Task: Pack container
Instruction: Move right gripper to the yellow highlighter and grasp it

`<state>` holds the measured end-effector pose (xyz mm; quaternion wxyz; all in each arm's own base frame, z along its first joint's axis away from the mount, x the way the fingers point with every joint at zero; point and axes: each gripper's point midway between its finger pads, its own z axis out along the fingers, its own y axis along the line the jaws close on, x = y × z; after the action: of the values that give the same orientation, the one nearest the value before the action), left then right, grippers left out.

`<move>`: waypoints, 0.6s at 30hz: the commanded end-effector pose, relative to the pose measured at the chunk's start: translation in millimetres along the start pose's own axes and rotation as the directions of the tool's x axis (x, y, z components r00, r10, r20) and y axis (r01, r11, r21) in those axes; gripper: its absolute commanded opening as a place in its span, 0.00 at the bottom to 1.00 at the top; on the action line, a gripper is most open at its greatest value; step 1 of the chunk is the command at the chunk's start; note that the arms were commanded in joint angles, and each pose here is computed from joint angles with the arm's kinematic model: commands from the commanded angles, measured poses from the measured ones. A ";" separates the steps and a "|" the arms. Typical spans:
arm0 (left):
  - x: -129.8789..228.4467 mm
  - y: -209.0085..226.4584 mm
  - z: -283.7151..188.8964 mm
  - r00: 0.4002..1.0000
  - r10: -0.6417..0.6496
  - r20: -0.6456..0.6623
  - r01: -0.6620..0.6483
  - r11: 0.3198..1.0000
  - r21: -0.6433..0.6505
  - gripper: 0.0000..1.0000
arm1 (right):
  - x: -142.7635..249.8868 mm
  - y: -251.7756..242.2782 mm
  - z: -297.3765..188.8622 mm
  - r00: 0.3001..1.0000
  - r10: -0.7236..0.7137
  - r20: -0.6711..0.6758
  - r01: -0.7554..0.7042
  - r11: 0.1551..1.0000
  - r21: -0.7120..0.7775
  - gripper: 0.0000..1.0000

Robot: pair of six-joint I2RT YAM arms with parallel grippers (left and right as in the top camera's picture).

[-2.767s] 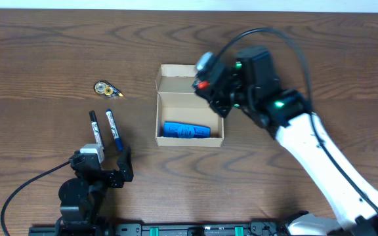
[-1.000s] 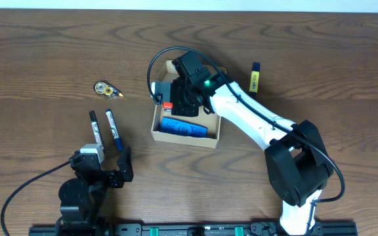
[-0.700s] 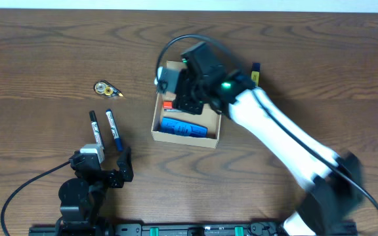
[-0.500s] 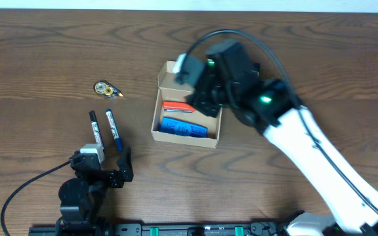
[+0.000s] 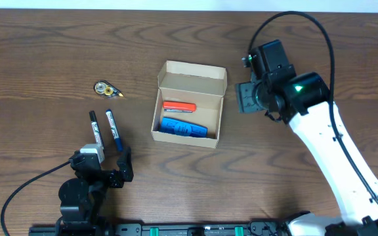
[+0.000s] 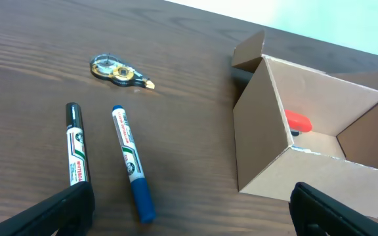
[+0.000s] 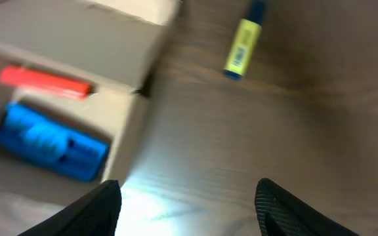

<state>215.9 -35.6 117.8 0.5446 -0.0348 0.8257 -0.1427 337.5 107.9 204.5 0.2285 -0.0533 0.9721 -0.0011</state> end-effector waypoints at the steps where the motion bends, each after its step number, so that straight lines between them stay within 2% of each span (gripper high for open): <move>1: 6.8 2.4 2.7 1.000 -0.019 -0.013 0.019 1.000 -0.003 0.95 | 2.6 -25.4 24.1 0.991 0.131 -0.016 -0.129 0.988 0.082 0.69; 10: 6.8 2.4 2.7 1.000 -0.019 -0.013 0.019 1.000 -0.003 0.95 | -18.4 -47.8 93.2 0.973 0.229 0.031 -0.231 0.967 0.105 0.69; 18: 6.8 2.4 2.7 1.000 -0.019 -0.013 0.019 1.000 -0.003 0.95 | -26.9 -59.4 164.1 0.954 0.297 -0.029 -0.291 0.947 0.133 0.70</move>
<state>215.9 -35.6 117.8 0.5446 -0.0347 0.8257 -0.1429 425.6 63.5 77.9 0.2052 0.0825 0.9749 -0.0273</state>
